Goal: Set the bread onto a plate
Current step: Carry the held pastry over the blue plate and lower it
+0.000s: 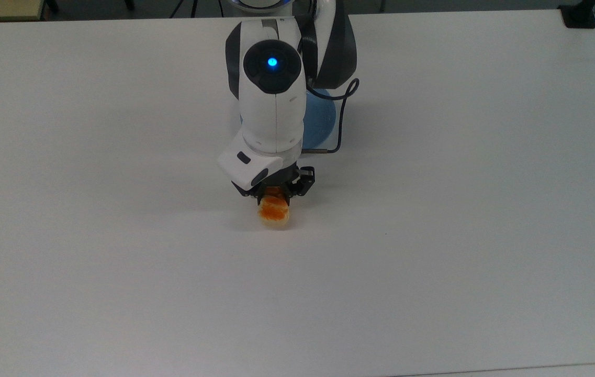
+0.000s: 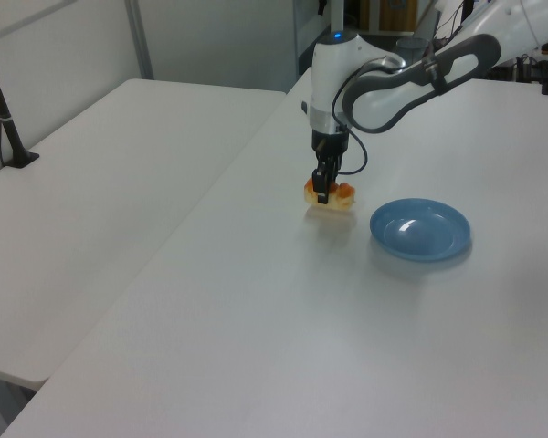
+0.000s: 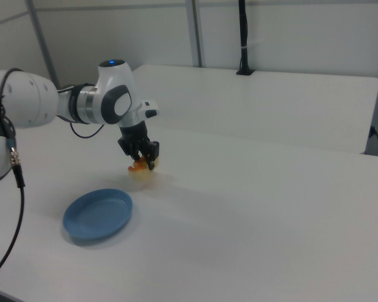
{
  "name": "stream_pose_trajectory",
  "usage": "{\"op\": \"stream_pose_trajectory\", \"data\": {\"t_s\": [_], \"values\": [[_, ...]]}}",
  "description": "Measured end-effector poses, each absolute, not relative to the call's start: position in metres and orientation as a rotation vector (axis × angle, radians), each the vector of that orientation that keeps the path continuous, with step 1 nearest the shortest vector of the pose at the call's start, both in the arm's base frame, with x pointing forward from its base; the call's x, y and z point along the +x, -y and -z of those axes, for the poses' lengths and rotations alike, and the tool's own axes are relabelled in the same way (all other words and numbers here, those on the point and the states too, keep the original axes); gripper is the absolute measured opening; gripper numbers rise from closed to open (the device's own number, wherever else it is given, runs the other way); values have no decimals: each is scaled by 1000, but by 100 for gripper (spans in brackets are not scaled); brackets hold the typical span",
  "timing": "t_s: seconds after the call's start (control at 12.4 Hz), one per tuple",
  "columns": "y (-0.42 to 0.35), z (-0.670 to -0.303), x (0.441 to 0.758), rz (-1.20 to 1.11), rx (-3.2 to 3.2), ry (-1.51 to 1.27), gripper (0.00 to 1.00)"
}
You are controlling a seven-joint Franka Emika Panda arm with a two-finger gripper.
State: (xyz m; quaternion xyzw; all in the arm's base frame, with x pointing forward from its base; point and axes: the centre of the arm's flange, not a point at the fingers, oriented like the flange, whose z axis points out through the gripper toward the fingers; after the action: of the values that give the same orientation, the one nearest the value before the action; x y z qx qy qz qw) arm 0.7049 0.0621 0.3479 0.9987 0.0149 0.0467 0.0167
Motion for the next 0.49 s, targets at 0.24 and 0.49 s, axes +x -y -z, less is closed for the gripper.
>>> {"op": "stream_pose_trajectory", "data": {"t_s": [0.24, 0.49], "values": [[-60, -373, 671, -134, 3099, -52, 49], [-55, -401, 624, -123, 3091, -80, 49]]}}
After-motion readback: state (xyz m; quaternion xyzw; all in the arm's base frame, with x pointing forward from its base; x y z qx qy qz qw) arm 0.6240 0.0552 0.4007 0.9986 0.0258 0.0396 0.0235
